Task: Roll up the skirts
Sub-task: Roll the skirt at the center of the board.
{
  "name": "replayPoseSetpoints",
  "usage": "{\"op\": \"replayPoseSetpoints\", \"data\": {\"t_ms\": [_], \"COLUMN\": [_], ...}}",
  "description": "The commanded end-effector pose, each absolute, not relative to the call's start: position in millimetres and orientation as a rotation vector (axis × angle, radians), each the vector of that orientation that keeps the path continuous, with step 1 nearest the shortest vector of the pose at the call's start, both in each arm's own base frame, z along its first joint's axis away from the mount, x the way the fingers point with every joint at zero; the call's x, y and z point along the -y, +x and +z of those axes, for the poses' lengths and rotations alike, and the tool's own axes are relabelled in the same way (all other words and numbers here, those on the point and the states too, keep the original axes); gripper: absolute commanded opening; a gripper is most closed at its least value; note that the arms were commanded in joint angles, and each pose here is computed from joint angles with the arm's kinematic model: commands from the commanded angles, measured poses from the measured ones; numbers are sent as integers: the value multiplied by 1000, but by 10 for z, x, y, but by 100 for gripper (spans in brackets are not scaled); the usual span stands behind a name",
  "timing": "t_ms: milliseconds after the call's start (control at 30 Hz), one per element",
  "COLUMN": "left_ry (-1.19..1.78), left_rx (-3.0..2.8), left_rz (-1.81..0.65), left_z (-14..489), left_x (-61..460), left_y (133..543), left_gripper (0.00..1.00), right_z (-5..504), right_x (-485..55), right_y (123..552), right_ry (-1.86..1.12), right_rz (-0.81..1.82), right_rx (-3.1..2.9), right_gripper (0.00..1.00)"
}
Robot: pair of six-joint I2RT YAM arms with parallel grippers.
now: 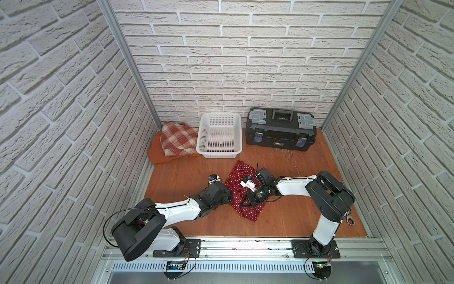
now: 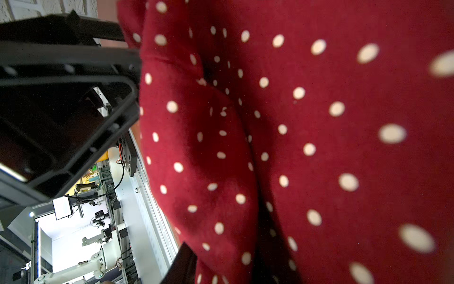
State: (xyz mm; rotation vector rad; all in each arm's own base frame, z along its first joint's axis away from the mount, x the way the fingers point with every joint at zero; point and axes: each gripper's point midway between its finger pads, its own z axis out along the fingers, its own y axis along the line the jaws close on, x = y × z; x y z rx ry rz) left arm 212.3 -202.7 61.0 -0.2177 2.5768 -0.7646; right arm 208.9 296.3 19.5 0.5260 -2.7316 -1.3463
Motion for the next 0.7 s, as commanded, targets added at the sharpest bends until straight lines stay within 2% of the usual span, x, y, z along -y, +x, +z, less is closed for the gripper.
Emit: {"op": "replayPoseSetpoints", "data": {"t_ms": [0, 300, 567, 600, 667], "left_ry": [-237, -304, -230, -227, -236], "left_rx": [-2518, -2526, -2380, -2379, -2407], "left_rz": [-752, -647, -698, -700, -683], "left_z": [651, 447, 915, 923, 833], "left_x": [2054, 1972, 1952, 1935, 1882], "left_y": [2193, 2248, 2238, 2219, 2157], "left_gripper": [93, 90, 98, 97, 88], "right_z": [66, 28, -104, -108, -115], "right_x": [-2861, -2785, -2750, -2750, -2750], "right_y": [2146, 2164, 2162, 2166, 2173], "right_ry": [528, 530, 504, 504, 504], "right_rz": [-1227, -1156, -1097, -1096, -1089], "right_rx": [2831, 2880, 2882, 2882, 2884], "right_gripper": [27, 29, 28, 28, 27]}}
